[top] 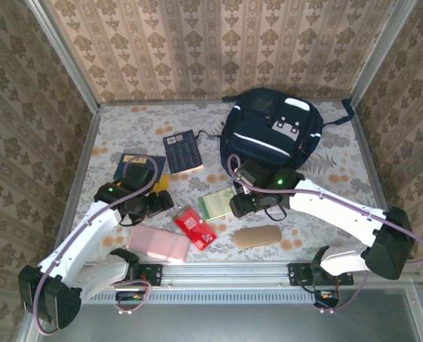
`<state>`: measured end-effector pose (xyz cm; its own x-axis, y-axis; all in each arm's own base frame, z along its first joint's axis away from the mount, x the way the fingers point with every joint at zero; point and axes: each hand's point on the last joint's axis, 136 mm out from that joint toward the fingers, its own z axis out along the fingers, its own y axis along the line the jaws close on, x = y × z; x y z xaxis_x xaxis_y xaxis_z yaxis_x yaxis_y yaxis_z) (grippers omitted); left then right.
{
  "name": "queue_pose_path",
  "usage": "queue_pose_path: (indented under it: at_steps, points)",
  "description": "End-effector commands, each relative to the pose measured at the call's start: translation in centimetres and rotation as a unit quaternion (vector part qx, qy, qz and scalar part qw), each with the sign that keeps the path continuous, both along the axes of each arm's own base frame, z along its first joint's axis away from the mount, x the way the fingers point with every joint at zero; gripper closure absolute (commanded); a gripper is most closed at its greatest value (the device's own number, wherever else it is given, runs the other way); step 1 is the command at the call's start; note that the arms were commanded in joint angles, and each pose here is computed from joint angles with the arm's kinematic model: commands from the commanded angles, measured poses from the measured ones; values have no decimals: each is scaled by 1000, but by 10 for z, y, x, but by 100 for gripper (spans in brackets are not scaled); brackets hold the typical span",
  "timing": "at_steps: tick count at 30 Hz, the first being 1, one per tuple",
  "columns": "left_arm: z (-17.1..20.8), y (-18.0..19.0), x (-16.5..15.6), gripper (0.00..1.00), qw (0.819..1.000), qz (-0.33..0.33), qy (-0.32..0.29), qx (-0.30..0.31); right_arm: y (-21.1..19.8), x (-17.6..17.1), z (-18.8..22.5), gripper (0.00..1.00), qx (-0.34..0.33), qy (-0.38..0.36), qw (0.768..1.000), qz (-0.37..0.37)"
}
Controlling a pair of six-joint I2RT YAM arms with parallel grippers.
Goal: Pack books, pencil case, and school supplies into a backpack
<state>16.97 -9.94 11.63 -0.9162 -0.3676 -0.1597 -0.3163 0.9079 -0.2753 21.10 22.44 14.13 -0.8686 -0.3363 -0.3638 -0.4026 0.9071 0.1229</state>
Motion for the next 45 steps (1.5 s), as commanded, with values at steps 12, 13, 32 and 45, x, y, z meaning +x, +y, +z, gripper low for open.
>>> queue_pose_path:
  at_steps: [12, 13, 32, 45]
  points:
    - [-39, 35, -81, 0, 941, 313, 124, -34, -8, 43, 13, 28, -17, -105, 992, -67]
    - [-41, 36, -81, 0, 937, 324, 127, -31, -7, 43, 13, 28, -11, -108, 992, -69]
    - [-70, 23, -89, 0, 925, 316, 212, 17, -4, 57, 25, 28, -4, -154, 986, -62]
    - [-102, 19, -85, 0, 918, 324, 227, 26, -4, 55, 21, 28, -2, -158, 986, -51]
